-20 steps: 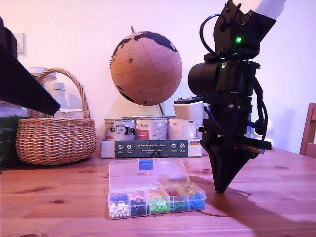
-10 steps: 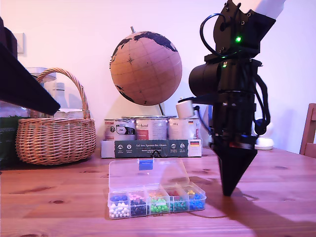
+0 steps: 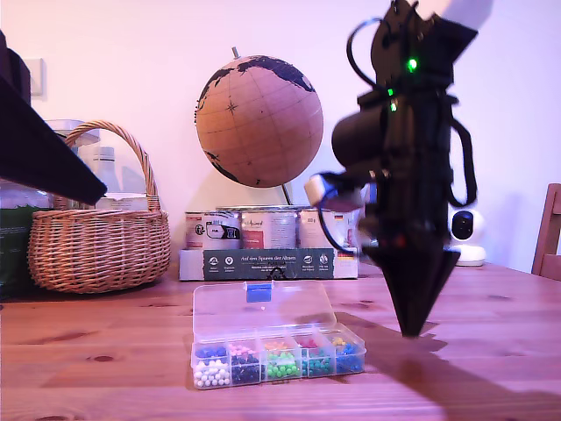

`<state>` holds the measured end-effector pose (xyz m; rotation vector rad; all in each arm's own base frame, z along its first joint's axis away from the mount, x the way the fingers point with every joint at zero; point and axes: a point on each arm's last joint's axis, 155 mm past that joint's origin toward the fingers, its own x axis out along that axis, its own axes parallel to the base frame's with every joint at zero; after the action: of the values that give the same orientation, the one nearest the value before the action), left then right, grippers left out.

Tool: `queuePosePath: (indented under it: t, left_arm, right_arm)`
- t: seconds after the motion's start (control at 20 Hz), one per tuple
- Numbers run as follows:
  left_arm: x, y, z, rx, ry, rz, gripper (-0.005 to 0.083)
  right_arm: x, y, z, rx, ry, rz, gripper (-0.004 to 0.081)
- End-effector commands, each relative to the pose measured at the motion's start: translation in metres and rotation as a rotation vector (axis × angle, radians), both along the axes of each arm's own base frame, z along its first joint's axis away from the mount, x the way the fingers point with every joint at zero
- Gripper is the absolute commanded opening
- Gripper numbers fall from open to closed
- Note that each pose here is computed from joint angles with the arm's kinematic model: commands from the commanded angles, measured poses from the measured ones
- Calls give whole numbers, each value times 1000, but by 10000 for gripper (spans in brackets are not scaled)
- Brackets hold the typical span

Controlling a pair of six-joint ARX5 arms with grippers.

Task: Sort the loose pins on the table into their correct compartments

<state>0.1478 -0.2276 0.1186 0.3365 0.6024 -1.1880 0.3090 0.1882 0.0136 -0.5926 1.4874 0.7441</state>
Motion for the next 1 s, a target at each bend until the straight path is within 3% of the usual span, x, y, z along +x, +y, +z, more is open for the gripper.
queuePosePath:
  t: [0.0,0.2,0.5,0.8,0.95]
  left_arm:
    - [0,-1,0,0,-1,-2,-24]
    - [0,-1,0,0,-1,-2,-24]
    - [0,-1,0,0,-1,-2,-24]
    - [0,-1,0,1,-1,-2,-24]
    - [0,-1,0,1,0,-2,-24]
  right_arm:
    - [-5,0,6,-16,32,-69,-11]
    - [-18,6,27,20,59,-127,-12]
    - [-24,38,66,131,-34,-85,-12]
    - [-40,90,73,198,-96,24,-11]
    - [-46,99,69,191,-97,23,-12]
